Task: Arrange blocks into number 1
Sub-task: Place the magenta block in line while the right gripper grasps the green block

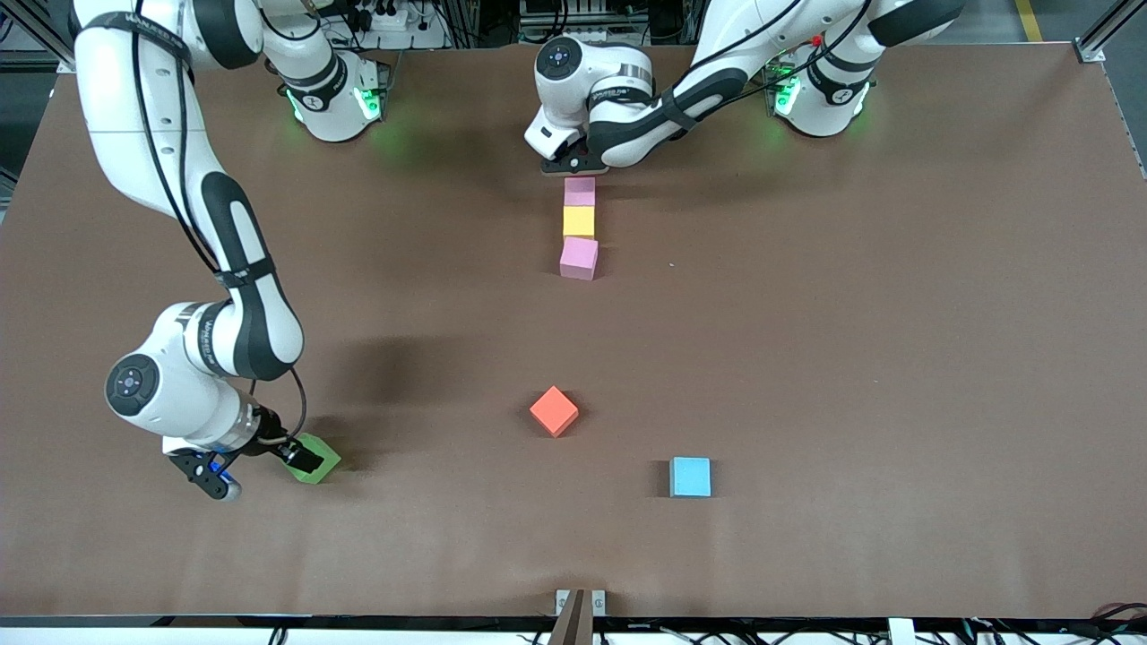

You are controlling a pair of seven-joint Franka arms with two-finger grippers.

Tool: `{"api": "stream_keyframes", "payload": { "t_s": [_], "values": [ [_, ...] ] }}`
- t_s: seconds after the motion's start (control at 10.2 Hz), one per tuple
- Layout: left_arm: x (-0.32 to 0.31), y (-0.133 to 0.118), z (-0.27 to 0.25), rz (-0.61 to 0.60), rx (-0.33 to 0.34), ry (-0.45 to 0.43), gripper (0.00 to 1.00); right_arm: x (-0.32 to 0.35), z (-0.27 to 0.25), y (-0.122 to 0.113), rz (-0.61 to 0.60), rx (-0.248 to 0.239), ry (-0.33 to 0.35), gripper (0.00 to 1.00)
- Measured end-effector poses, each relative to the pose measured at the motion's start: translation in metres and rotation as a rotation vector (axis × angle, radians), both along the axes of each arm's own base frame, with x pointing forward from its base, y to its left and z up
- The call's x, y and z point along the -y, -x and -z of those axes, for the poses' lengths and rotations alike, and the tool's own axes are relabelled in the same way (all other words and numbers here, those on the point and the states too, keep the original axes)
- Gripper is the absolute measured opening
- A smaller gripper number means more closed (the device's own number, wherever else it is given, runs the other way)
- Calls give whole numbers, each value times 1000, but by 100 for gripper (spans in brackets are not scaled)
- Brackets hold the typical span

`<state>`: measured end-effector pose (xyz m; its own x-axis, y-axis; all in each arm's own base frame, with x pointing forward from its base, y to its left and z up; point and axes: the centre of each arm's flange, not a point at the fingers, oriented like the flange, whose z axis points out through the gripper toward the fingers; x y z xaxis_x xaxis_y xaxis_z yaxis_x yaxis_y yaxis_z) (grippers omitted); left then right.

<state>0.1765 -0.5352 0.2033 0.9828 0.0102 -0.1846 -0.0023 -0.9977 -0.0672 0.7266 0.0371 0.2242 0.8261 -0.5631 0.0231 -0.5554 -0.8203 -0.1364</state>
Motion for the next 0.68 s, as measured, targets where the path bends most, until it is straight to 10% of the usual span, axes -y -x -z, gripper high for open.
{"api": "stream_keyframes", "payload": {
  "t_s": [0.49,0.68],
  "values": [
    [1,-8,1,-2,18,12,63,-9,15,-6,-4,0,-1,97],
    [1,-12,1,-3,23,14,63,-9,16,-6,-4,0,0,75]
  ]
}}
